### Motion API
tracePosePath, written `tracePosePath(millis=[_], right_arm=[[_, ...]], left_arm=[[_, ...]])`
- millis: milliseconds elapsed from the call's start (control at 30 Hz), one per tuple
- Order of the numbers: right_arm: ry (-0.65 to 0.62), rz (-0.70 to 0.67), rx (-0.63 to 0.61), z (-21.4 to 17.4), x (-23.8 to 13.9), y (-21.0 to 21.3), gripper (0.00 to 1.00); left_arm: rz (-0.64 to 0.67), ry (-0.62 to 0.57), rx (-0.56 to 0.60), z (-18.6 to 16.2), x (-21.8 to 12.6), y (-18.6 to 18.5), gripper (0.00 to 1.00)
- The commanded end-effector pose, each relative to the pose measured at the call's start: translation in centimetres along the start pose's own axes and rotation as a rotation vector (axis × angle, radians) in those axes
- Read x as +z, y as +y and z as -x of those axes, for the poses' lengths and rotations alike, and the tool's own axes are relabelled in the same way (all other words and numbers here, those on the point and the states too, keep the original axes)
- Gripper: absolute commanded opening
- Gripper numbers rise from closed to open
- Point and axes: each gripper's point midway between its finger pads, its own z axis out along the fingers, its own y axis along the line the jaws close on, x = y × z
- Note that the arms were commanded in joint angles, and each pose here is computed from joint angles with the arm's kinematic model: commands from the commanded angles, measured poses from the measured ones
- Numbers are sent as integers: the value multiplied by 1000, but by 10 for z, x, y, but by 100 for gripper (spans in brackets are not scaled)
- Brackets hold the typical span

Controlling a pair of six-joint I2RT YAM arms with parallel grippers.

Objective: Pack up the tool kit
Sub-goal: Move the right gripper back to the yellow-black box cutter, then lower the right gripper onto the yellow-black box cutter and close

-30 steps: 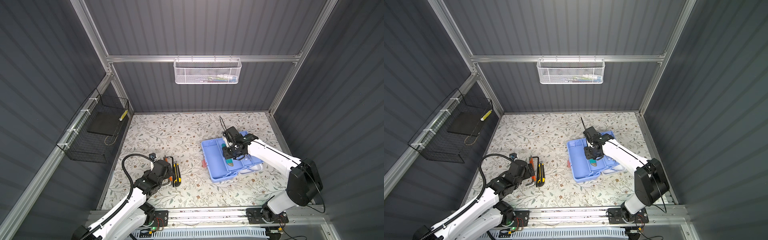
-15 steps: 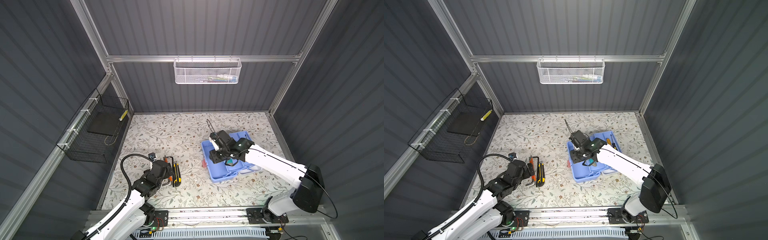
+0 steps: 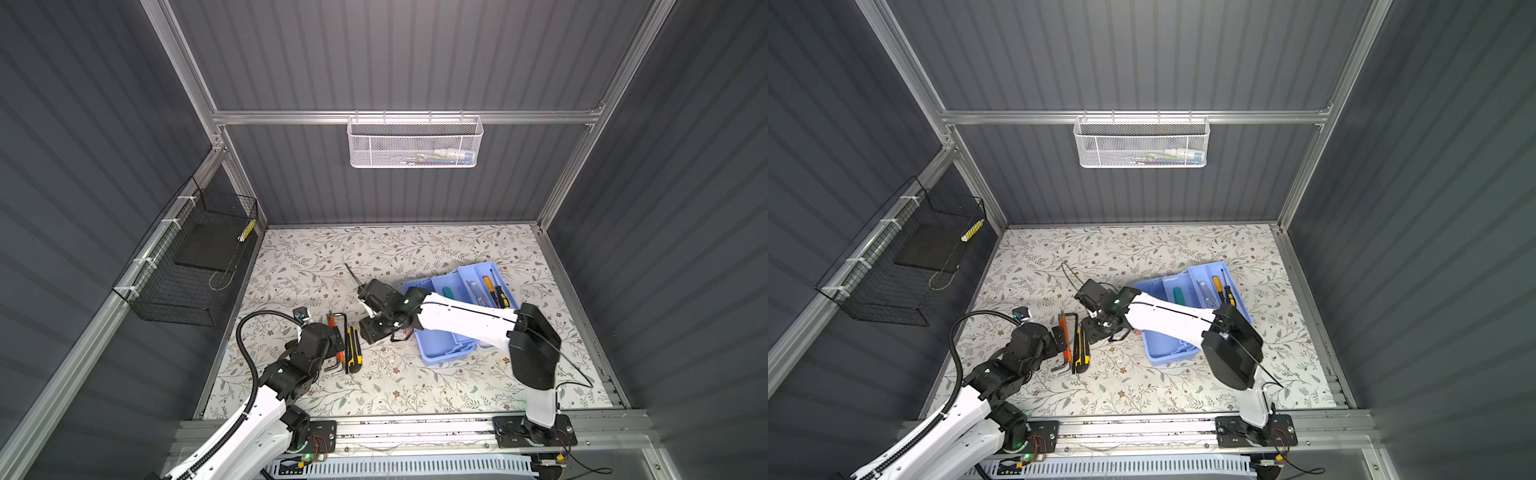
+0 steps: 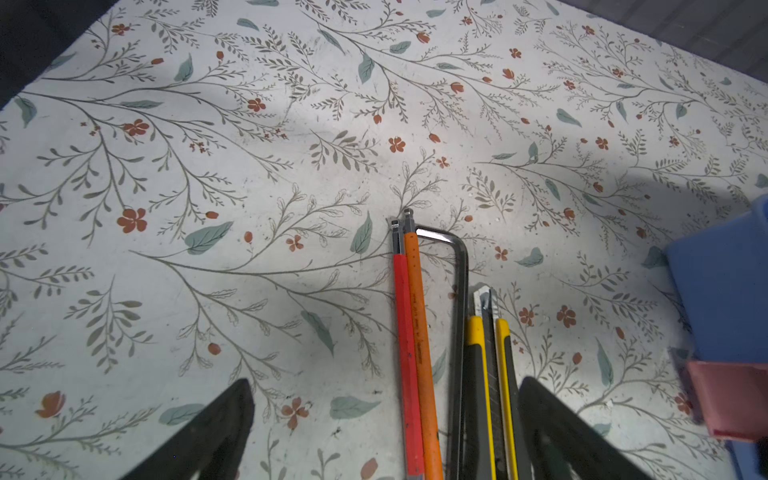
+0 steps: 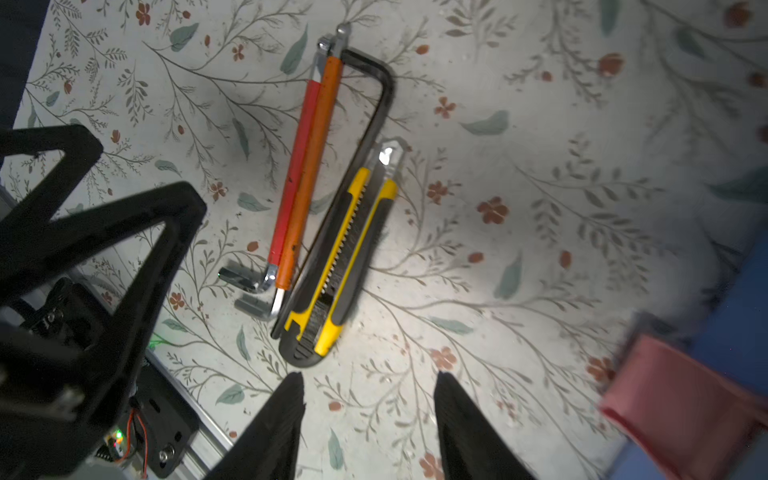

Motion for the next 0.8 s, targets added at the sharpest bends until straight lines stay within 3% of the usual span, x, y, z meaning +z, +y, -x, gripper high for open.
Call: tracePosePath(millis=[0,233,767], right_arm=[[59,-36,-31,-7,22,-3,53],[113,-70,-92,-17,52,-13,46],[123,-17,-109,-19,69,-5,47]], left_arm=[[42,-16,-24,-2,-1,13,99],[53,-19,-34,-2,-2,15,100],[60,-10,-24,-2,0,14,100]])
